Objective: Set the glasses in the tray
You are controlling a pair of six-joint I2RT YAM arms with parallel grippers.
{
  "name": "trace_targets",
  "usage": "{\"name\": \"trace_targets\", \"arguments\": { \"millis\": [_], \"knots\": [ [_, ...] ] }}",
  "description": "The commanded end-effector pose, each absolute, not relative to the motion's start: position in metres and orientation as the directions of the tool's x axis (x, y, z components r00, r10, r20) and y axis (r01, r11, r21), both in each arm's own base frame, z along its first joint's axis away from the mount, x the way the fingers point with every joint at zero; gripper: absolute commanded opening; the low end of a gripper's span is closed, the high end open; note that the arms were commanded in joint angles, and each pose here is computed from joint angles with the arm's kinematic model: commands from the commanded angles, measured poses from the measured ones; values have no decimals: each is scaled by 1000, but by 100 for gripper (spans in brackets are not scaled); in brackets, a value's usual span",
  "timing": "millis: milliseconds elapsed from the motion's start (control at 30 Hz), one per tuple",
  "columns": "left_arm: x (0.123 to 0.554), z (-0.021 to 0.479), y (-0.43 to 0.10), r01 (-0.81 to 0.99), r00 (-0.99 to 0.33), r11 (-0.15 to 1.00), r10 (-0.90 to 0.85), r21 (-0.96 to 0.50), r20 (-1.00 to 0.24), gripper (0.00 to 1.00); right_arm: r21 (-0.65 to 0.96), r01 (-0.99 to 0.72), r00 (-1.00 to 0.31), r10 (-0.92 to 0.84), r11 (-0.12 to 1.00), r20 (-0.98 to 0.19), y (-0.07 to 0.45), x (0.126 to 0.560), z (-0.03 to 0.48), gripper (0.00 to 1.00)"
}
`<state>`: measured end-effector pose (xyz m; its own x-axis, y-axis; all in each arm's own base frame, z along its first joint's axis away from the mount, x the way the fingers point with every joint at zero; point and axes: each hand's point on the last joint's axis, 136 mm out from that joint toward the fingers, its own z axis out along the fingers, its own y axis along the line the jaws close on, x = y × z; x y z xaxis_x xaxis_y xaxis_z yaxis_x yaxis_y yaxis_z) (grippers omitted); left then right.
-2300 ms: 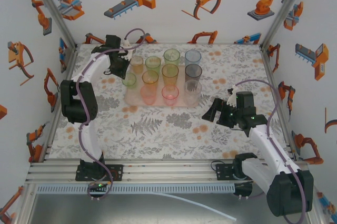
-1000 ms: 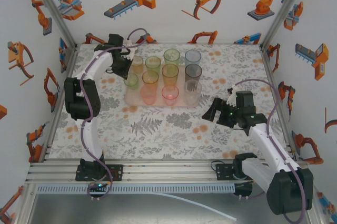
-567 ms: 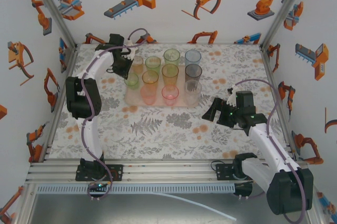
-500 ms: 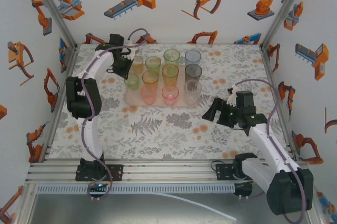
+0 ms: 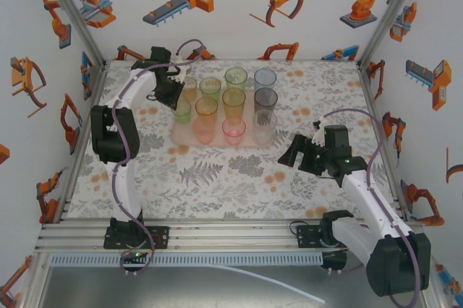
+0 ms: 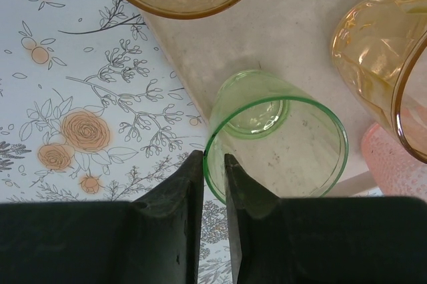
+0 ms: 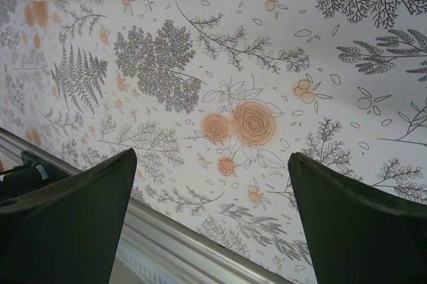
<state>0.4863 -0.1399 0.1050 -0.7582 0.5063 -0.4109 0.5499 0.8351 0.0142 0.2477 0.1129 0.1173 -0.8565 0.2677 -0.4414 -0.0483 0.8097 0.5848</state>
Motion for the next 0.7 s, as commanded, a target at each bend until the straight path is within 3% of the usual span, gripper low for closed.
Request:
{"name": "trace_targets", "arguments": {
  "millis": [0, 367, 667],
  "knots": [
    [486, 111, -144, 560, -754, 829, 513, 8, -411, 26, 574, -62, -851, 257, 817, -458, 111, 245, 118, 85],
    [487, 121, -142, 559, -741, 829, 517, 32, -428, 35, 564, -54, -846, 262, 824, -465, 108, 245, 117, 85],
    [483, 138, -140, 560, -729, 827, 518, 46, -448, 56, 496, 28, -832, 295, 868, -470, 91, 252, 109, 85]
  ]
}}
